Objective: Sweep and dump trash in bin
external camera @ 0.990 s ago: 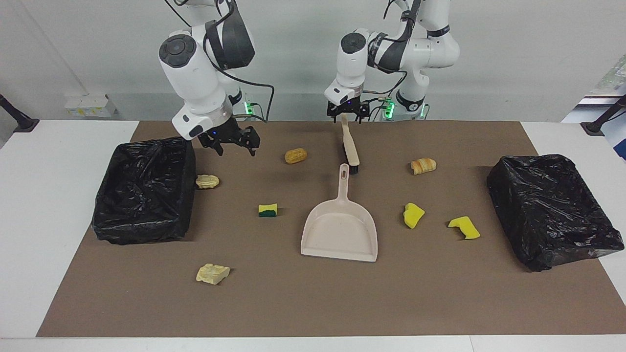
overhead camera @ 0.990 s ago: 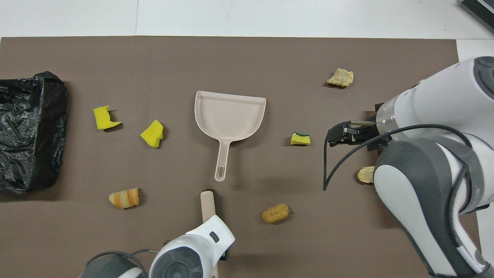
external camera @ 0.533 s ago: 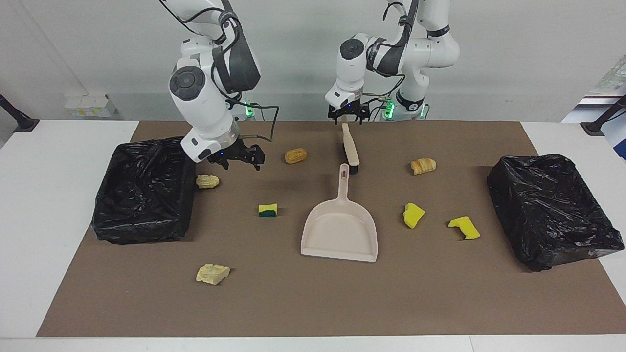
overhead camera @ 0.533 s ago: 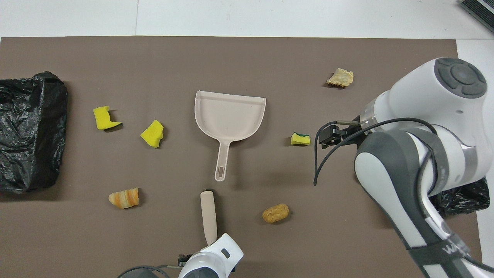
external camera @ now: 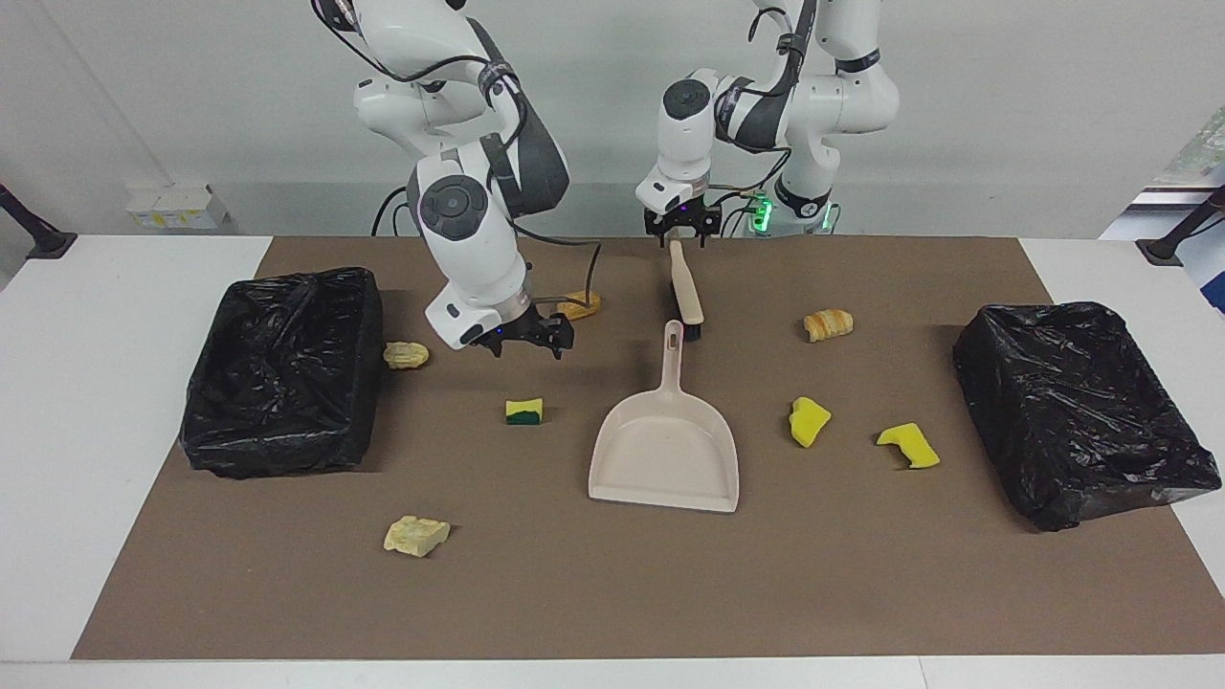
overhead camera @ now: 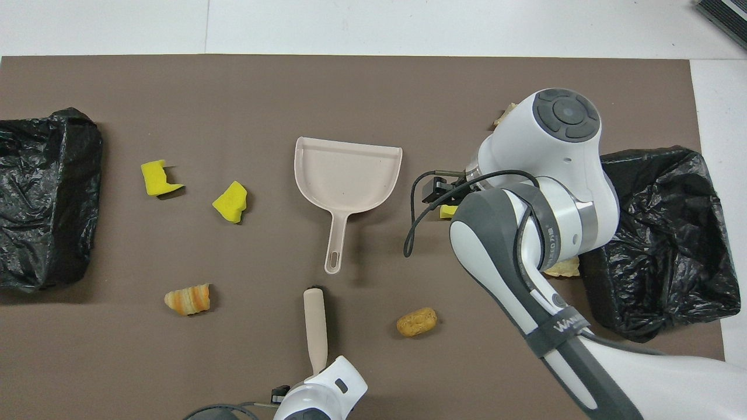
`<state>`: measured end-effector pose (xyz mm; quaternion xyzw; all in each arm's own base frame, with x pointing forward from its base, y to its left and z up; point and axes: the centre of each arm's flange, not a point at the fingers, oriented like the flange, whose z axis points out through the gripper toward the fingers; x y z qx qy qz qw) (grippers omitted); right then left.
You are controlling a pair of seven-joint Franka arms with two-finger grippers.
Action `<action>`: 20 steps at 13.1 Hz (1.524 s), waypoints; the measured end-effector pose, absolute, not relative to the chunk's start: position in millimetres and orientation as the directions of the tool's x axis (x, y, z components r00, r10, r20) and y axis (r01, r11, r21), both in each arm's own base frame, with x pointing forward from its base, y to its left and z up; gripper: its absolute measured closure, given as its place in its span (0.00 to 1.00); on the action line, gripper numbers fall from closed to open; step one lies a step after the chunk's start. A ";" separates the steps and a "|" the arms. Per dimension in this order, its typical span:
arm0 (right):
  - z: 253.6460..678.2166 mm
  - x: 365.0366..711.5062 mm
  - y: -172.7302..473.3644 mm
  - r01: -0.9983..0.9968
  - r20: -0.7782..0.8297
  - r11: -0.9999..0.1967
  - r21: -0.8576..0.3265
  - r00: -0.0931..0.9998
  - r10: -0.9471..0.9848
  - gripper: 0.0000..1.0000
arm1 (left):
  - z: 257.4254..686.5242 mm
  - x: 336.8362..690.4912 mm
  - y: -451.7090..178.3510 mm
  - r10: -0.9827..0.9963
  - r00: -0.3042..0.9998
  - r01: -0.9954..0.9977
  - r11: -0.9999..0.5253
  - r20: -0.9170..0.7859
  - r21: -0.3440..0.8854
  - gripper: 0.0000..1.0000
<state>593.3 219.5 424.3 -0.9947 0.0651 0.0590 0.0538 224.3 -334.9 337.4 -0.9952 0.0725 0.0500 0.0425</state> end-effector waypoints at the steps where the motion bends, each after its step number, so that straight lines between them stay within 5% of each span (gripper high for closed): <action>1: 424.7 594.3 219.9 -0.136 -0.119 -0.986 -0.102 0.985 -0.124 0.00 | 336.2 224.7 -335.1 -0.141 0.984 -0.150 -0.986 -0.110 -0.075 0.61; 2: 425.2 594.7 220.6 -0.135 -0.115 -0.985 -0.104 0.986 -0.123 0.00 | 335.9 225.5 -335.4 -0.147 0.983 -0.155 -0.985 -0.114 -0.072 0.74; 10: 418.1 576.8 273.1 -0.121 -0.108 -0.988 -0.100 0.988 -0.110 0.00 | 422.3 297.0 -289.8 -0.221 0.948 -0.214 -0.975 -0.229 0.056 0.74; 14: 403.4 557.0 327.9 -0.162 -0.091 -0.983 -0.086 0.984 -0.154 0.00 | 455.8 343.1 -233.6 -0.260 0.952 -0.270 -0.962 -0.162 -0.040 0.74; 20: 377.7 518.3 414.6 -0.133 0.023 -0.990 0.038 0.991 -0.132 0.00 | 462.4 462.8 -107.7 -0.325 0.938 -0.330 -0.944 -0.121 -0.023 0.74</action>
